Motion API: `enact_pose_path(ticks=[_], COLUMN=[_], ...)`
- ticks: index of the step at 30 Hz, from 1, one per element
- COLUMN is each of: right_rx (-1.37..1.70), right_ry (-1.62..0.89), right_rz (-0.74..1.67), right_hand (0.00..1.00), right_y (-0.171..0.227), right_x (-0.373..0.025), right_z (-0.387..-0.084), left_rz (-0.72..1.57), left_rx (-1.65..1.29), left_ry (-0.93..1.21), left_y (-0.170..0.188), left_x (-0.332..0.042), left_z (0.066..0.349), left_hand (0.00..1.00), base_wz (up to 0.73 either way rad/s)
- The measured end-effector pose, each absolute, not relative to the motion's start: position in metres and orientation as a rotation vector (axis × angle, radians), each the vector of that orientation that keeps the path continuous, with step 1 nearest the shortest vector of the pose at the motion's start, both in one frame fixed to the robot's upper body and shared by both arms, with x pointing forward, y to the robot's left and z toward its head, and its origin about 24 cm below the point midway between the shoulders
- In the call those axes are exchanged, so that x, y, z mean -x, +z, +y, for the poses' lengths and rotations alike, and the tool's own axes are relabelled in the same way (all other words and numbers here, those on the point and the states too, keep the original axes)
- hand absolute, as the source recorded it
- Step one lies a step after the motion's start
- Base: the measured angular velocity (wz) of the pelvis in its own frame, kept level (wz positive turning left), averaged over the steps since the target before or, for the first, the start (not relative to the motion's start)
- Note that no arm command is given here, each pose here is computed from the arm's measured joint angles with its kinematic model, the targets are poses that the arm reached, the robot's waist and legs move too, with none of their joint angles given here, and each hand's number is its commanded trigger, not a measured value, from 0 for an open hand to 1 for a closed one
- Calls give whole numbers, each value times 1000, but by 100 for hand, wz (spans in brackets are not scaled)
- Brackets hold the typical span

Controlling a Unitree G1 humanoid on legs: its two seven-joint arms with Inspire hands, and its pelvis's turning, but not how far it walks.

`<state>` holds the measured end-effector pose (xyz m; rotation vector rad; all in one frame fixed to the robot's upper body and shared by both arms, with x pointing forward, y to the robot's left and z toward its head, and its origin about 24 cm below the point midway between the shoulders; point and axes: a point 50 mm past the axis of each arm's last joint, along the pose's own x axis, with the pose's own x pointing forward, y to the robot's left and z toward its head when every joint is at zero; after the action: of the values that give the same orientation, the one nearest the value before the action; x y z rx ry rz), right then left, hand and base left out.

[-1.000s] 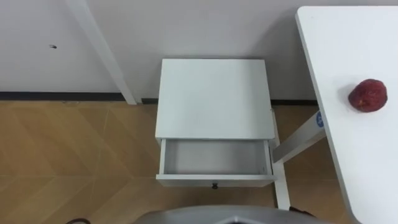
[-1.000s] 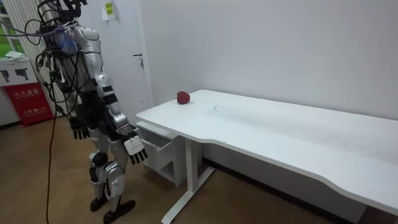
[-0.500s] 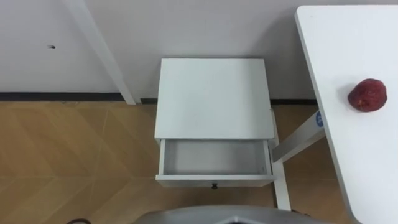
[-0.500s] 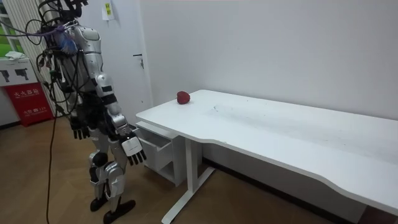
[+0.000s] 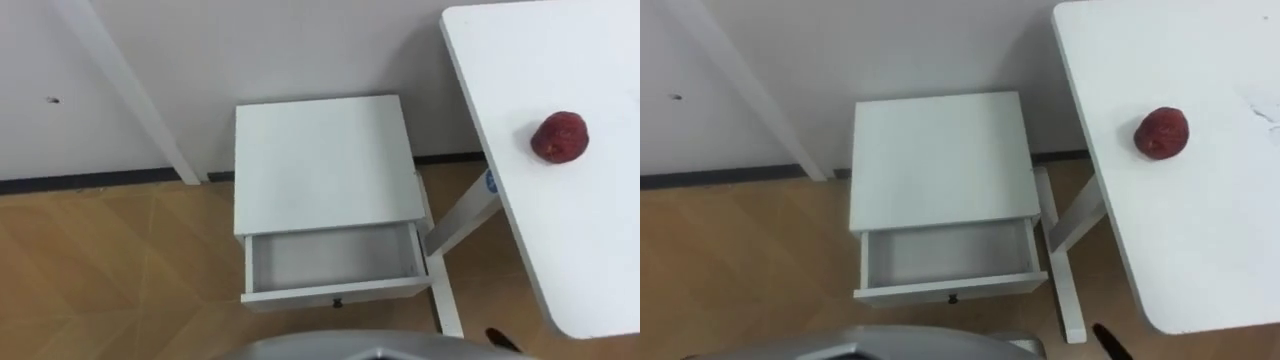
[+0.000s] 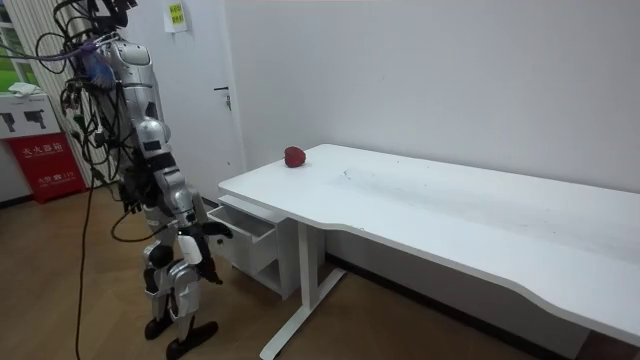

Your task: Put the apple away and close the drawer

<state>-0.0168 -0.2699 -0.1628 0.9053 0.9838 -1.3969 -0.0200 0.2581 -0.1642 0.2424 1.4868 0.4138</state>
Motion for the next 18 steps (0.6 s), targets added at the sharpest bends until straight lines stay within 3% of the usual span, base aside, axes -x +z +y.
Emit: enact_pose_path(ticks=[7, 11, 18], right_rx=[-1180, -1221, -1207], right_ry=[-1773, -1866, -1931], right_rz=[717, 659, 457], right_hand=[0, 0, 0], right_y=[-154, -150, -124], right_x=[14, 10, -9], right_z=[-291, -301, -347], left_rz=[1464, 1432, 1408], left_rx=[-217, -230, -251], left_ry=[479, 488, 497], left_y=[-161, -158, -155], left_x=[22, 16, 13], left_z=[268, 274, 280], left_hand=[0, 0, 0], base_wz=[-9, -3, -6])
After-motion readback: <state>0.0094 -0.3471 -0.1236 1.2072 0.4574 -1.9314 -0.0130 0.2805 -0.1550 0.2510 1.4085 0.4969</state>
